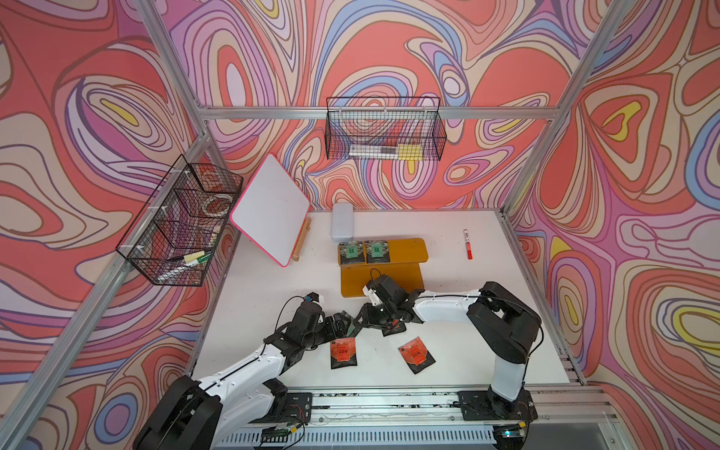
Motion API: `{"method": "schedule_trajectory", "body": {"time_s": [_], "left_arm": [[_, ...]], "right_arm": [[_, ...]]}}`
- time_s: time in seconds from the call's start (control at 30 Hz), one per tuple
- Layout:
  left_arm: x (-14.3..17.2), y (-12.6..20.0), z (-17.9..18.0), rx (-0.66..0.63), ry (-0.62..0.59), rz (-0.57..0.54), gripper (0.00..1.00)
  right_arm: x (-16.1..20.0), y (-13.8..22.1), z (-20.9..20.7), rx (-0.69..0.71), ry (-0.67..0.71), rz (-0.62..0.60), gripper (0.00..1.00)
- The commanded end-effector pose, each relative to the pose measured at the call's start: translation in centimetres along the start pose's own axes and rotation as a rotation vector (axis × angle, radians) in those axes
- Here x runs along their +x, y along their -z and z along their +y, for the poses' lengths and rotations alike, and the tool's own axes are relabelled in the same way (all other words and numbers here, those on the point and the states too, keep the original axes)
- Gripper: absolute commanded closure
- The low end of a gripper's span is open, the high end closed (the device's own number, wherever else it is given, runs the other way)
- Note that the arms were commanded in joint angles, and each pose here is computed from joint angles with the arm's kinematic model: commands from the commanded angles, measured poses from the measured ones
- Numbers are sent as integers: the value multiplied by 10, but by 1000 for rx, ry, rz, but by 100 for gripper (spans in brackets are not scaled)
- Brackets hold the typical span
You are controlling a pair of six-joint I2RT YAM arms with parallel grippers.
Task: Place the tea bags on the shelf by color
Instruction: Pick up the tea bag from the center of the board.
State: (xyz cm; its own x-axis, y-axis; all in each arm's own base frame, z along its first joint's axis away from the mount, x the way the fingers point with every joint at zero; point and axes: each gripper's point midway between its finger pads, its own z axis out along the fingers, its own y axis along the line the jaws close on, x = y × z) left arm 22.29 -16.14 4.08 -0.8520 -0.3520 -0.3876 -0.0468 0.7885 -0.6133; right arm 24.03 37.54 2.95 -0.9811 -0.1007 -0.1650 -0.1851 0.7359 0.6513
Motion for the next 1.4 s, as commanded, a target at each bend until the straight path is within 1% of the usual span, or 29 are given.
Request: {"method": "schedule_trajectory", "body": {"time_s": [0.0, 0.4, 0.53, 0.67, 0.83, 0.9, 1.0, 1.1, 1.27, 1.37], "left_arm": [[12, -1, 17, -65, -2, 36, 12], [13, -2, 19, -67, -1, 37, 12], [12, -1, 18, -66, 1, 34, 12], [12, 0, 18, -66, 0, 30, 12], [10, 3, 17, -65, -2, 19, 12], [8, 5, 16, -63, 1, 10, 11], [3, 10, 14, -69, 6, -9, 6], [-7, 20, 9, -76, 3, -53, 2], [-21, 38, 5, -84, -5, -124, 1], [-25, 45, 2, -82, -11, -146, 1]], "right_arm": [[1, -4, 0, -13, -16, 11, 68], [-2, -3, 12, -67, -32, 9, 76], [-3, -3, 13, -69, -29, 8, 82], [-4, 0, 14, -61, -19, 5, 94], [-4, 5, 16, -58, 3, 1, 99], [-6, 7, 19, -61, 16, -5, 100], [-8, 12, 24, -72, 46, -18, 100], [-11, 22, 29, -76, 79, -44, 100], [-17, 48, 40, -72, 139, -114, 100], [-19, 61, 42, -59, 168, -149, 100]]}}
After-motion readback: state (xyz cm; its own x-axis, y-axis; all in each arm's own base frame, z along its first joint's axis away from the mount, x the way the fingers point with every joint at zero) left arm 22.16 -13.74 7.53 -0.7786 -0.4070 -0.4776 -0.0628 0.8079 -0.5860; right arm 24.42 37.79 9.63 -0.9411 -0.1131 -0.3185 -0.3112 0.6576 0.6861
